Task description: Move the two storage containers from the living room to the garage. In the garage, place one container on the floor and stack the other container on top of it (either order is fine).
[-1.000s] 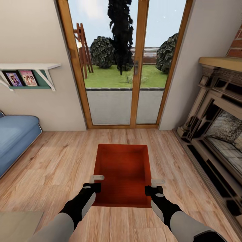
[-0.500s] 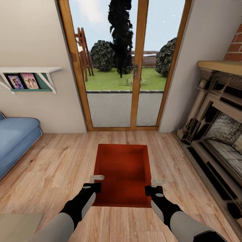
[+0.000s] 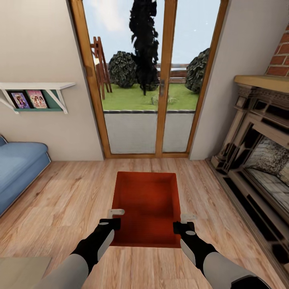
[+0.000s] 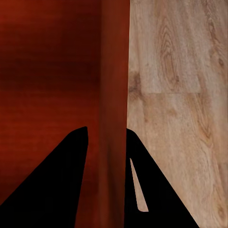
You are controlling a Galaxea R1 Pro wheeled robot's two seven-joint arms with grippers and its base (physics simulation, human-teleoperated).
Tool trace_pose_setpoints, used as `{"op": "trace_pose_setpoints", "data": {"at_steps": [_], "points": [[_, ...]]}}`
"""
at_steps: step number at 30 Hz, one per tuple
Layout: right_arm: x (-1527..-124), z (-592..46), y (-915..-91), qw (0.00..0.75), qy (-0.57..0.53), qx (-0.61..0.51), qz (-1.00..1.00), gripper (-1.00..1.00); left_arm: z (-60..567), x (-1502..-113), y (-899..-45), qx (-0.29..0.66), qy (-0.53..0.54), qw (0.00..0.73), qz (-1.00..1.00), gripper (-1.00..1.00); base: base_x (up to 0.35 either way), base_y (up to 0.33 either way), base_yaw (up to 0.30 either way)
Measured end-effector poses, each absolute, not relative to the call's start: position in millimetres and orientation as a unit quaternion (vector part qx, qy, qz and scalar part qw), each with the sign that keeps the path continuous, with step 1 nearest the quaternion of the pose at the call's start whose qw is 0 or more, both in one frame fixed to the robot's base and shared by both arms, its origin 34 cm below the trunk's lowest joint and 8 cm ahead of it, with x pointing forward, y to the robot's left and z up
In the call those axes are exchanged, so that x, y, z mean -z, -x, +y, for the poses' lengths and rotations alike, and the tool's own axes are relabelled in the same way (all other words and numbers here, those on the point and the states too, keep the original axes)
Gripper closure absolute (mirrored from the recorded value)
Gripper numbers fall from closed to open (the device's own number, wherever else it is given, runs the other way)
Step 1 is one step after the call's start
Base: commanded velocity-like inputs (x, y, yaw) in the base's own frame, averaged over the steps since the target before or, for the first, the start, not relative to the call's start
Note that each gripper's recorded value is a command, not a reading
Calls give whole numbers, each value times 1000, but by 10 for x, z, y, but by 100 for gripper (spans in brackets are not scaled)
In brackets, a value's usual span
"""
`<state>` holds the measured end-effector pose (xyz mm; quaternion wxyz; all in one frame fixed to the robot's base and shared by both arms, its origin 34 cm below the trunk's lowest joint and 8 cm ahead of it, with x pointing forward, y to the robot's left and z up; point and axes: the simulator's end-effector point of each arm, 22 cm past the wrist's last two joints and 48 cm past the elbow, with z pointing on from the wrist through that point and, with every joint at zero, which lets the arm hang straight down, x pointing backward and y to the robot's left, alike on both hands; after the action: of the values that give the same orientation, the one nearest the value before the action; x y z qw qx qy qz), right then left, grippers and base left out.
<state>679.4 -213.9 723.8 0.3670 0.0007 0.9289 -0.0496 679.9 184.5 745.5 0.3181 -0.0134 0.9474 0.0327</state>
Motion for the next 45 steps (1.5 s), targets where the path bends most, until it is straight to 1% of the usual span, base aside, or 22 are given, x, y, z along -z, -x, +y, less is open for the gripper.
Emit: {"op": "trace_pose_setpoints", "data": {"at_steps": [10,19,45], "points": [[-7329,-2139,-6834,375,-1,50,926,100,1846,-7545,-6834,-33,14,326,945,100,0,0,0],[-7478,-2128,-6936,397,-8,46,917,100,1856,-7740,-6962,-35,10,349,937,100,0,0,0],[-7684,-2134,-6992,410,-7,47,911,100,1850,-7935,-7001,-35,11,362,931,100,0,0,0]]}}
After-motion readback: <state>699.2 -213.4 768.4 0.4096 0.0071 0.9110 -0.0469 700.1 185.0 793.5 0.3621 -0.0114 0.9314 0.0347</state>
